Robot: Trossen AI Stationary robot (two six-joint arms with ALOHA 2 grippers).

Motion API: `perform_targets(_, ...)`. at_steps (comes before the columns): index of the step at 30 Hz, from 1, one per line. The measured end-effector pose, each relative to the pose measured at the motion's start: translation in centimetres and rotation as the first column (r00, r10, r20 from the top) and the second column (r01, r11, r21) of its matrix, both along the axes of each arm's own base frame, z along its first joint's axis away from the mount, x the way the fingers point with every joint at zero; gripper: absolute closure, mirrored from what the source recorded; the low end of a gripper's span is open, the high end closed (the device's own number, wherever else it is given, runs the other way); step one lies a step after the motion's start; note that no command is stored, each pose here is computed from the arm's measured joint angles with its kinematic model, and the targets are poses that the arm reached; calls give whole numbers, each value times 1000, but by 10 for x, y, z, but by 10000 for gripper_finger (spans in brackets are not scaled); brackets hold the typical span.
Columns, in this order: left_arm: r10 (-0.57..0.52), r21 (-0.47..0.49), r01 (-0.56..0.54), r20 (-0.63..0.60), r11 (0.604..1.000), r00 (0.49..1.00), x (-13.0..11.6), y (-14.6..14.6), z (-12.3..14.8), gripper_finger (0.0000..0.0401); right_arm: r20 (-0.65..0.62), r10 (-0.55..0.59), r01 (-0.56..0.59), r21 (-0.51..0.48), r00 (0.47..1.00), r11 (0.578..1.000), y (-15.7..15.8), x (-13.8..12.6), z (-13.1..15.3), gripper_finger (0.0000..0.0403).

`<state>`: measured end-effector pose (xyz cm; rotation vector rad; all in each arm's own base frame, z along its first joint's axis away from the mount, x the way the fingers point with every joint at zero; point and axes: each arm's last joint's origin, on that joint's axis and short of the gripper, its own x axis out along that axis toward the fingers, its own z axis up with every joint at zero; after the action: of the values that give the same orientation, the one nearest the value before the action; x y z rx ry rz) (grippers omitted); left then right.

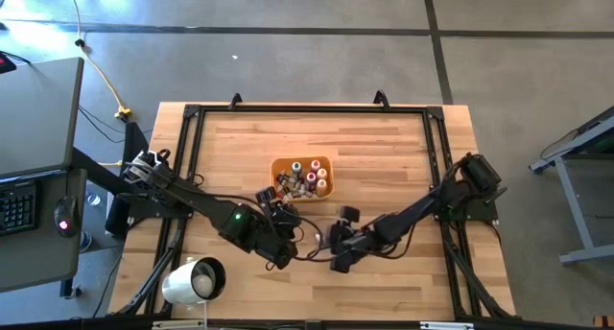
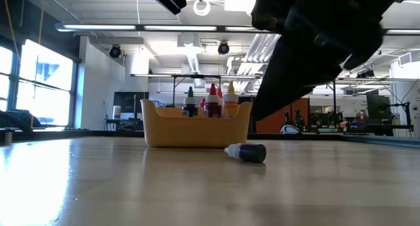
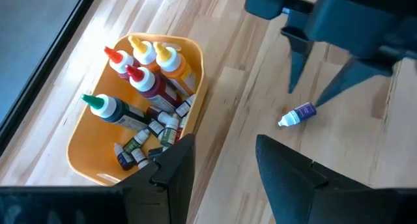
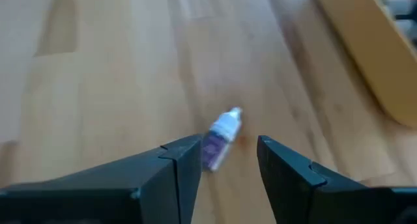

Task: Pick & Place food coloring
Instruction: Put the small purple food coloring bottle into the yellow bin

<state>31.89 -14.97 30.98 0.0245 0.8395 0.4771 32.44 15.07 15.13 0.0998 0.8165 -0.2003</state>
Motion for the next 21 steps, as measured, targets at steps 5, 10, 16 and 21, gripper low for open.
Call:
perform_targets(5,0,-1,0,0,1000,1000,0,0,0,242,-12,-30,31,20,999,999,-3,5,-11,261)
perform_targets(10,-131,-13,131,-62,991,989,5,-5,-12,242,-54,3,-3,4,999,1000,-6,6,-17,261)
perform_targets(16,-394,-49,393,-15,918,919,21,-15,-57,242,-113,81,-64,146,990,987,-7,-6,7,261)
perform_targets(21,-492,-12,497,125,867,861,28,-14,-85,242,-168,81,-40,234,982,971,-15,-30,45,261)
